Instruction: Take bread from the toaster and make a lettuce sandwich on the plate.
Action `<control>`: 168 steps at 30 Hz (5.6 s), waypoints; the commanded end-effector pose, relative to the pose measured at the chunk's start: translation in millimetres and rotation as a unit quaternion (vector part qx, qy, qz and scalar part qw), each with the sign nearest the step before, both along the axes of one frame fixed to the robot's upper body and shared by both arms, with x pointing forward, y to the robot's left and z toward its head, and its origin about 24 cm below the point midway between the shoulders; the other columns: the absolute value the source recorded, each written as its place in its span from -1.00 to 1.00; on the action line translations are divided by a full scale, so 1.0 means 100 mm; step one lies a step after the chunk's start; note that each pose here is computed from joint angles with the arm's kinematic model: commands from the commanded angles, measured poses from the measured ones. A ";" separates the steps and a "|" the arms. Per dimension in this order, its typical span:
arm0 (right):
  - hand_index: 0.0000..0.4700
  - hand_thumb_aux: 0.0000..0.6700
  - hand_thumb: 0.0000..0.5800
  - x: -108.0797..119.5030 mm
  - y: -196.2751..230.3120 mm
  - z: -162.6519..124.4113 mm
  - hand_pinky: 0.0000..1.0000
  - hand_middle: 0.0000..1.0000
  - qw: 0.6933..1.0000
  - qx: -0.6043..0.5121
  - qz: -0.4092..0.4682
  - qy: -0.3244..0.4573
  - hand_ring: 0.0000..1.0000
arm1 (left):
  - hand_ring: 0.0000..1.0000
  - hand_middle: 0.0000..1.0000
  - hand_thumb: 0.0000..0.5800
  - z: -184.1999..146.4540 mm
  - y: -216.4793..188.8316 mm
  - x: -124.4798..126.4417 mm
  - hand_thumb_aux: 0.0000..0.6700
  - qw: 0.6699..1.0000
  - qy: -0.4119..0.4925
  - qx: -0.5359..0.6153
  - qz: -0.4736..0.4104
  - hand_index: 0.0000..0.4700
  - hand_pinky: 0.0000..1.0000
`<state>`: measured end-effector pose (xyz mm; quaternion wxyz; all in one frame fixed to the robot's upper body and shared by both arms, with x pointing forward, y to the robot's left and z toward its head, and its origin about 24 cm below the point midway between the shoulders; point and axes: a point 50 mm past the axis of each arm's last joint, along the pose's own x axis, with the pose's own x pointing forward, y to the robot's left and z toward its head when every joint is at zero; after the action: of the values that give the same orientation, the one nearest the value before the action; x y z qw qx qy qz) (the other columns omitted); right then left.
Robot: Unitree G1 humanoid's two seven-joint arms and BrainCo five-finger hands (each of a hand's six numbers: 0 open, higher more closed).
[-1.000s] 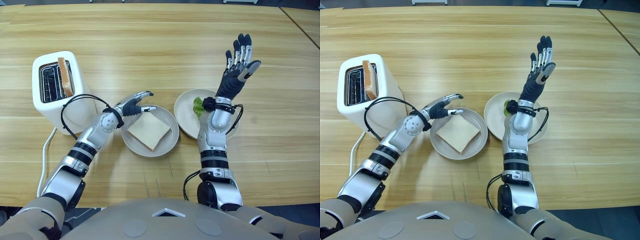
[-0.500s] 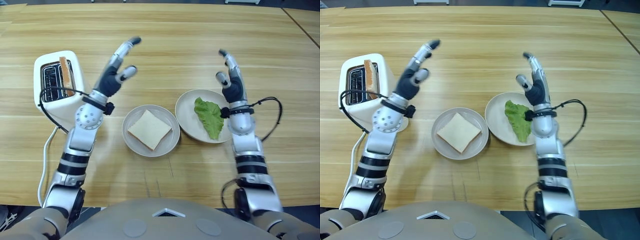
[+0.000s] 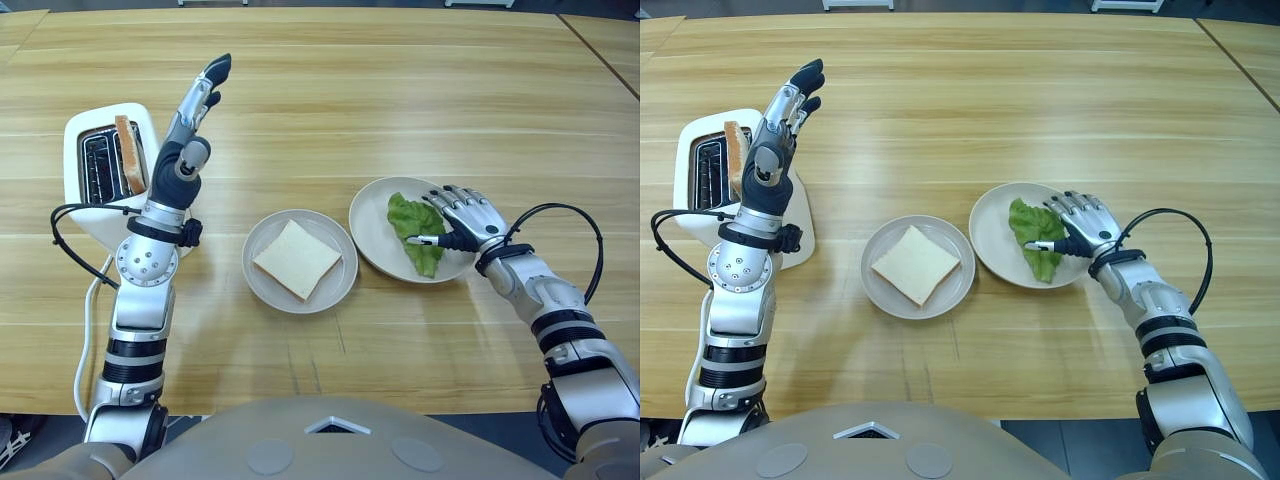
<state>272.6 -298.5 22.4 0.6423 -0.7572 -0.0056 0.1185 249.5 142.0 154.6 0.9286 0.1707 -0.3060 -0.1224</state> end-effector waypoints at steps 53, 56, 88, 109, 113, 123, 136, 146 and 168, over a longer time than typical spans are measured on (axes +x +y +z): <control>1.00 1.00 1.00 0.03 0.21 0.34 -1.00 -1.00 0.982 0.069 0.124 -0.123 -1.00 | -1.00 -1.00 -1.00 -0.26 -0.02 0.05 -1.00 0.999 0.042 0.023 0.008 -1.00 -1.00; 1.00 1.00 1.00 0.05 0.35 0.42 -1.00 -1.00 0.976 0.073 0.151 -0.141 -1.00 | -1.00 -1.00 -1.00 -0.26 -0.03 0.05 -1.00 0.999 0.041 0.020 0.008 -1.00 -1.00; 1.00 1.00 1.00 -0.12 2.09 0.11 -1.00 -1.00 0.902 0.185 0.385 -0.064 -1.00 | -1.00 -1.00 -1.00 -0.26 -0.03 0.05 -1.00 0.999 0.042 0.015 0.010 -1.00 -1.00; -1.00 -1.00 -1.00 -0.14 1.67 0.54 -1.00 -1.00 0.919 0.106 0.380 -0.019 -1.00 | -1.00 -1.00 -1.00 0.78 0.54 -0.33 -1.00 0.981 -0.119 0.036 0.149 -1.00 -1.00; -1.00 -1.00 -1.00 -0.13 1.60 0.61 -1.00 -1.00 0.924 0.106 0.366 -0.039 -1.00 | -1.00 -1.00 -1.00 0.89 1.09 -0.34 -1.00 0.918 -0.105 0.196 0.329 -1.00 -1.00; -1.00 -1.00 -1.00 -0.16 1.61 0.60 -1.00 -1.00 0.925 0.110 0.361 -0.044 -1.00 | -1.00 -1.00 -1.00 0.20 1.32 -0.17 -1.00 0.826 0.077 0.406 0.383 -1.00 -1.00; -1.00 -1.00 -1.00 -0.16 1.60 0.58 -1.00 -1.00 0.926 0.112 0.357 -0.047 -1.00 | -1.00 -1.00 -1.00 -0.26 1.16 -0.19 -1.00 0.812 0.178 0.465 0.305 -1.00 -1.00; -1.00 -1.00 -1.00 -0.17 1.62 0.54 -1.00 -1.00 0.926 0.119 0.357 -0.045 -1.00 | -1.00 -1.00 1.00 -0.23 1.12 -0.16 1.00 0.829 0.144 0.437 0.318 1.00 -1.00; -1.00 -1.00 -1.00 -0.18 1.64 0.47 -1.00 -1.00 0.925 0.126 0.357 -0.039 -1.00 | -1.00 -1.00 1.00 0.08 1.11 -0.16 1.00 0.869 0.045 0.348 0.350 1.00 -1.00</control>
<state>254.9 -135.2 70.8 0.6469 -0.6231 -0.3158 0.3059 233.9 256.6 148.9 0.8034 0.5833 -0.0814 0.0877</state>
